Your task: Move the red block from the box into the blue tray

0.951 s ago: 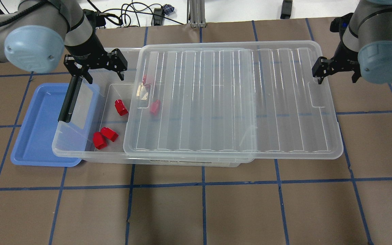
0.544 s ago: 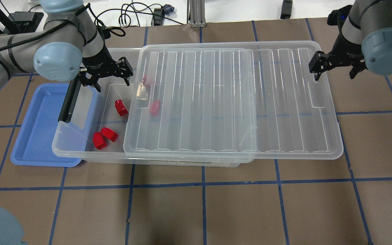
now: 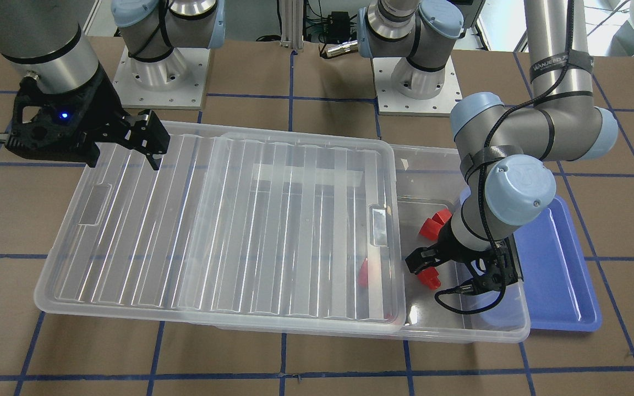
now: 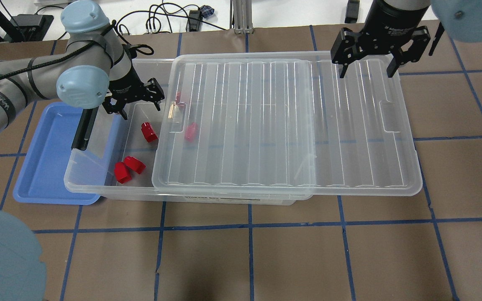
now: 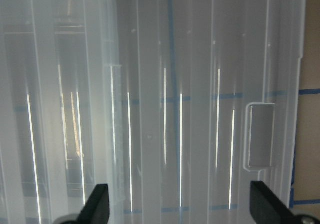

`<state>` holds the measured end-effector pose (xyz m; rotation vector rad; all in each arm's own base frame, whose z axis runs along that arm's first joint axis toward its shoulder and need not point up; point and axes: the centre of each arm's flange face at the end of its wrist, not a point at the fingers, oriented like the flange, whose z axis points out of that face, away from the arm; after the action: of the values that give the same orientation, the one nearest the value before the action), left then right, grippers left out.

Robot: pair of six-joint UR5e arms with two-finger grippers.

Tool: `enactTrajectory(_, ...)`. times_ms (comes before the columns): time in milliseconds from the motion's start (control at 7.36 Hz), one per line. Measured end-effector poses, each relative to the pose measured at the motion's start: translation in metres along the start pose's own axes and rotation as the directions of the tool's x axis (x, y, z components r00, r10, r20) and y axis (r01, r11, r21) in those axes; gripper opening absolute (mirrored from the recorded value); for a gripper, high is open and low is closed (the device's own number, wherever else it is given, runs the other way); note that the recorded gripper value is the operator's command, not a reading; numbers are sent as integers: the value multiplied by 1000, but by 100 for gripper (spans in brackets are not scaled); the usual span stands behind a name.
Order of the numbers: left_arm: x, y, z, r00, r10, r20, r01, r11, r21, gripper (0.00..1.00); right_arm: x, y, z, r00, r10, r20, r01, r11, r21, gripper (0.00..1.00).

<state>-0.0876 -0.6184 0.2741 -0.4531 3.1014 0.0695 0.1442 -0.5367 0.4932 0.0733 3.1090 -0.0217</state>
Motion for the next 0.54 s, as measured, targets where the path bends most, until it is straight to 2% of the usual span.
enactTrajectory(136,-1,-1,5,1000,-6,2,6,1000,-5,100,-2,-1,1,1000,-3,3,3,1000,16,100)
enactTrajectory(272,-1,-3,12,1000,-9,4,9,1000,-16,100,0,-1,1,1000,-4,-23,4,1000,24,100)
enactTrajectory(544,-4,-10,29,1000,-18,7,18,1000,-24,100,1,1,4,999,-3,-42,4,1000,24,100)
